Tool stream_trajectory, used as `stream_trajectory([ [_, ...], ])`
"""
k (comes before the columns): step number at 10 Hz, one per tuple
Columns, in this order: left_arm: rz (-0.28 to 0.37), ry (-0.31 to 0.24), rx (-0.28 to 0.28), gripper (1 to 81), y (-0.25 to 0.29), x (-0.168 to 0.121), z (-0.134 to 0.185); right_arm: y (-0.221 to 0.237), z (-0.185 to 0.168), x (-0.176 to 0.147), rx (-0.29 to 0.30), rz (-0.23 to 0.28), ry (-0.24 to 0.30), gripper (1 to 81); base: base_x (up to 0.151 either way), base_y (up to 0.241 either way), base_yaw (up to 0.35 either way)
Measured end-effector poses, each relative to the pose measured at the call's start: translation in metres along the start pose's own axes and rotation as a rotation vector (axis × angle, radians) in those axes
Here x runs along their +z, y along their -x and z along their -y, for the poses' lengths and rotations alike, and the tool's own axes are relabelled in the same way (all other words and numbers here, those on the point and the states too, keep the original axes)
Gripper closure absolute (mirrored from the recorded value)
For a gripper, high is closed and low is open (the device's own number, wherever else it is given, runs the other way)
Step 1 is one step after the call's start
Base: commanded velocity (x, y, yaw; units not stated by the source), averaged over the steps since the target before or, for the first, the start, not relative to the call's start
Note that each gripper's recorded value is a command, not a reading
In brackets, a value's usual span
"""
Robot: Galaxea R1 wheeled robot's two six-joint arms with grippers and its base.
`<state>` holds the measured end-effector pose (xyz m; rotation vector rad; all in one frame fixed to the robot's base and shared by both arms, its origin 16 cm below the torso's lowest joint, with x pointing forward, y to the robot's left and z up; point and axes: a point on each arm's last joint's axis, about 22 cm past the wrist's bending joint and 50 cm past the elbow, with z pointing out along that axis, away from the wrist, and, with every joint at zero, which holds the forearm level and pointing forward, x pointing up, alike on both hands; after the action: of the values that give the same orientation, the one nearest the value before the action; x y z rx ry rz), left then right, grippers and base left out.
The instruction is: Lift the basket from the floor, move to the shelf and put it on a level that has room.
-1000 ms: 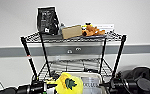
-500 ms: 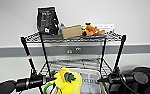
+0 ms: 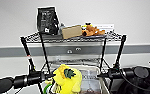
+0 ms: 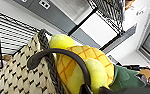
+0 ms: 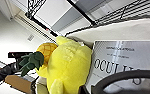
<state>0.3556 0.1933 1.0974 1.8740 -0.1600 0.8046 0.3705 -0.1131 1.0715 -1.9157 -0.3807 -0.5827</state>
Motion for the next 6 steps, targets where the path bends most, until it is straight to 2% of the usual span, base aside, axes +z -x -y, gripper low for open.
stream_trajectory([
  [3, -0.002, 0.002, 0.008, 81.1, -0.005, -0.001, -0.004, -0.008, 0.008, -0.002, -0.012, 0.007, 0.001, 81.1, 0.000, 0.000, 0.000],
  [6, -0.005, -0.021, 0.007, 81.1, -0.023, 0.009, 0.011, -0.022, -0.006, 0.006, -0.003, 0.002, 0.023, 81.1, 0.000, 0.000, 0.000],
])
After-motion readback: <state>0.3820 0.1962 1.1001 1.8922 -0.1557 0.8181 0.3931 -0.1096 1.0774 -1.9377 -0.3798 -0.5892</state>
